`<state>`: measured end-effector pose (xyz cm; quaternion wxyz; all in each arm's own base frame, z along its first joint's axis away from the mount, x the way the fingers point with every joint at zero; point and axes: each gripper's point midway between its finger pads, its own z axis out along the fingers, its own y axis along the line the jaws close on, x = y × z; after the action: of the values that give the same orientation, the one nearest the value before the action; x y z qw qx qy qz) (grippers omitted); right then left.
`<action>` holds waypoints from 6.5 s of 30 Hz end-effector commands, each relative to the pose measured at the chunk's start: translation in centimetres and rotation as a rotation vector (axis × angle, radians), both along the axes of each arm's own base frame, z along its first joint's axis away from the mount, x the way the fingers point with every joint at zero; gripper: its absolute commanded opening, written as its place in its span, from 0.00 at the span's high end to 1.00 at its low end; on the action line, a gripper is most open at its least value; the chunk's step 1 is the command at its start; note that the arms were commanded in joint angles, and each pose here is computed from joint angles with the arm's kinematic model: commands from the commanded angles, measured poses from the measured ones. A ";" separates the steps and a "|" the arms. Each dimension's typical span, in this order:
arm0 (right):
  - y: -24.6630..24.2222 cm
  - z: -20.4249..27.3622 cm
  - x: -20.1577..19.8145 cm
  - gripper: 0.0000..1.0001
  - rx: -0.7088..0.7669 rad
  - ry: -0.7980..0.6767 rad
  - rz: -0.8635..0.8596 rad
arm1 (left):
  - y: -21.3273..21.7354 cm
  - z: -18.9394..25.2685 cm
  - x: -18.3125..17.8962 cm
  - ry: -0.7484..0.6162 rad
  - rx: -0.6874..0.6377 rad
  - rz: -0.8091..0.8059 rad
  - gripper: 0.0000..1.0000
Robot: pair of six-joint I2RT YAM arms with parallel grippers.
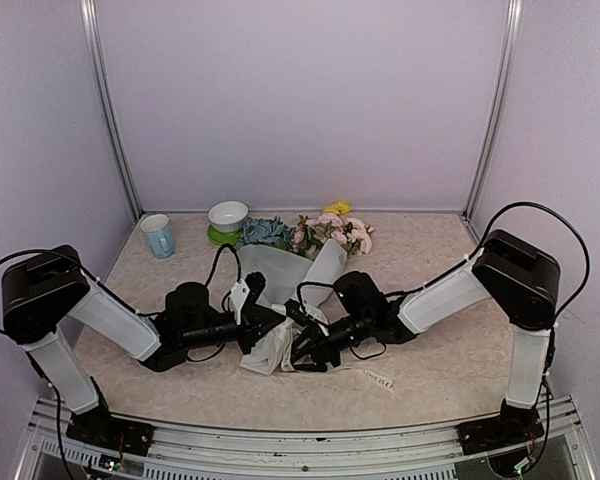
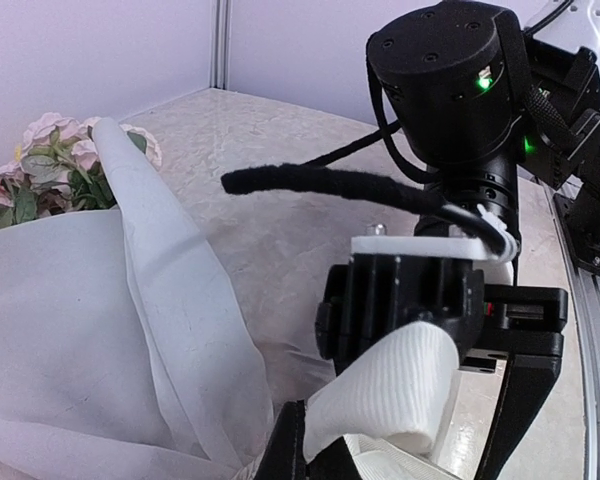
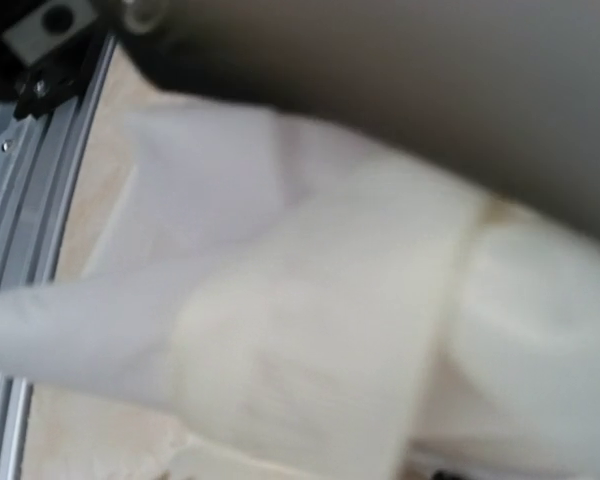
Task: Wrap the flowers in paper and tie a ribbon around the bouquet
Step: Cross the half-tied ribbon over the folded bouquet, then tie the half-tied ribbon around the folded bouquet.
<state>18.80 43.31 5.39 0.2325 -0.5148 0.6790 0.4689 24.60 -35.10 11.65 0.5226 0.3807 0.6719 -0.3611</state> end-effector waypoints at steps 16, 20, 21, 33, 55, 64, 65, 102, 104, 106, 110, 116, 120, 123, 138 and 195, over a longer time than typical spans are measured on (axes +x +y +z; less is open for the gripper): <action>-0.1 -1.1 2.5 0.89 -0.077 -0.068 -0.198 | 0.6 0.8 -0.1 -0.002 -0.016 0.003 1.00; -0.4 -0.4 2.2 1.00 -0.064 -0.080 -0.193 | 0.7 0.7 -0.1 -0.004 -0.012 0.002 1.00; -0.5 -0.2 2.0 0.97 -0.056 -0.083 -0.185 | 0.7 0.6 -0.1 -0.002 -0.011 0.003 1.00; 1.3 -1.5 1.5 0.47 -0.056 -0.128 -0.154 | 1.2 0.6 0.0 0.016 -0.044 0.018 1.00; 2.0 -0.8 3.1 0.95 0.006 -0.039 -0.297 | 0.5 -1.7 0.6 0.215 -0.104 0.084 1.00; -0.5 0.4 2.9 1.00 -0.034 -0.061 -0.330 | 1.0 -1.6 1.2 0.198 -0.091 0.116 1.00; -0.7 0.7 3.0 1.00 -0.031 -0.063 -0.332 | 1.0 -1.6 1.3 0.196 -0.088 0.119 1.00; -2.9 4.2 6.7 1.00 -0.083 -0.116 -0.544 | 3.1 -1.0 1.8 0.156 -0.056 0.171 1.00; -3.2 4.4 7.2 1.00 -0.087 -0.114 -0.575 | 3.4 -0.9 1.8 0.158 -0.070 0.175 1.00; -3.5 4.5 7.9 1.00 -0.093 -0.105 -0.609 | 3.7 -0.9 2.1 0.169 -0.083 0.184 1.00; -4.3 4.6 9.6 1.00 -0.096 -0.090 -0.692 | 3.9 -0.7 2.1 0.180 -0.109 0.188 1.00; -5.5 4.8 11.0 1.00 -0.072 -0.030 -0.766 | 5.2 -0.7 2.4 0.221 -0.159 0.209 1.00; -6.7 5.3 11.2 1.00 -0.032 0.025 -0.791 | 6.1 -1.5 2.9 0.249 -0.150 0.249 1.00; -7.1 5.2 10.9 1.00 -0.018 0.065 -0.781 | 6.8 -1.9 3.0 0.277 -0.165 0.270 1.00; -8.0 0.2 8.5 1.00 -0.136 0.170 -0.710 | 11.7 -4.7 4.8 0.458 -0.230 0.471 1.00; -0.4 0.5 1.2 1.00 -0.096 0.207 -0.409 | 10.1 -3.1 3.7 0.382 -0.171 0.402 1.00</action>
<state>19.93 42.30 3.28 0.2066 -0.3112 0.8271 0.4200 28.05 -24.52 7.71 0.4657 0.1076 0.7933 -0.3771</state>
